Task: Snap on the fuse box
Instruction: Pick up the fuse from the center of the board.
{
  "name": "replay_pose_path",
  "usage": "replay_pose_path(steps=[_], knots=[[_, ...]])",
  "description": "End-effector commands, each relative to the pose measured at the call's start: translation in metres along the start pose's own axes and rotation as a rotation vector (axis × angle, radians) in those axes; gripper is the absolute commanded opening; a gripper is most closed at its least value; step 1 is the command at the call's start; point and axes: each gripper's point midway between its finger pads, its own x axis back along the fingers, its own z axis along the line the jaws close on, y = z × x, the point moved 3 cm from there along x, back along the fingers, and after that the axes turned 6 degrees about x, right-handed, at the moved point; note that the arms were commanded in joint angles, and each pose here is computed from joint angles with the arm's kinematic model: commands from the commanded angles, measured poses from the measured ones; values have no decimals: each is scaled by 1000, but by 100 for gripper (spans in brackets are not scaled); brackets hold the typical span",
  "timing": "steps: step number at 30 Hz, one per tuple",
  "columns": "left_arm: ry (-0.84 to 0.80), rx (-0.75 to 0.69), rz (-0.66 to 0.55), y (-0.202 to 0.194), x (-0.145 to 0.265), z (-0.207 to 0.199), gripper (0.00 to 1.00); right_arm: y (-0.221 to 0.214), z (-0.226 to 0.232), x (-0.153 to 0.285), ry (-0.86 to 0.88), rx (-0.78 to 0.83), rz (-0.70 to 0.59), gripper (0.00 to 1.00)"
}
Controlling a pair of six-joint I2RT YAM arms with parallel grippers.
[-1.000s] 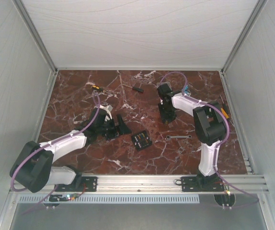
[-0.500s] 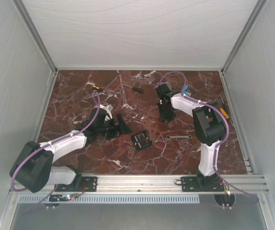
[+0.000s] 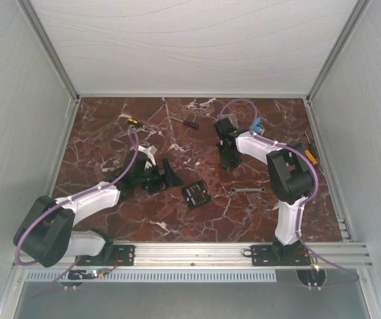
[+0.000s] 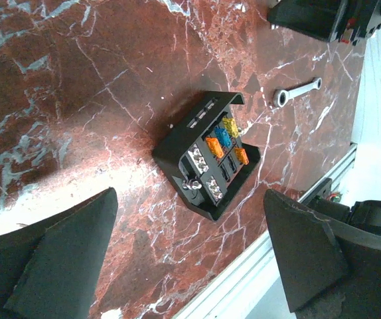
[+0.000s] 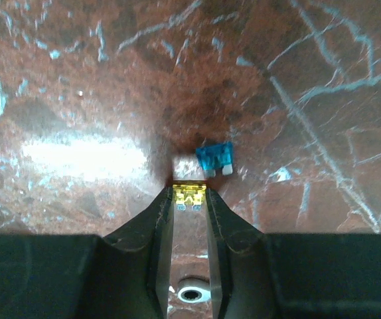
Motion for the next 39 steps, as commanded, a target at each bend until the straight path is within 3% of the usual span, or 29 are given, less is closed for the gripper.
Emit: replay_pose_path(steps=[1,10,23,33,39], knots=[[-94,-21,-34,8,3,-19,91,-6,10,17,43,-14,-20,14],[-106,-27,-33,6,4,-23,90,-50,17,21,48,20,108,18],[-95,-28,-32,4,4,-21,90,-41,19,8,33,16,74,31],[-94,-27,-27,4,4,-20,90,-43,13,1,-4,22,76,30],[-100,-30,-27,3,4,-21,90,-42,12,-2,-10,31,74,20]])
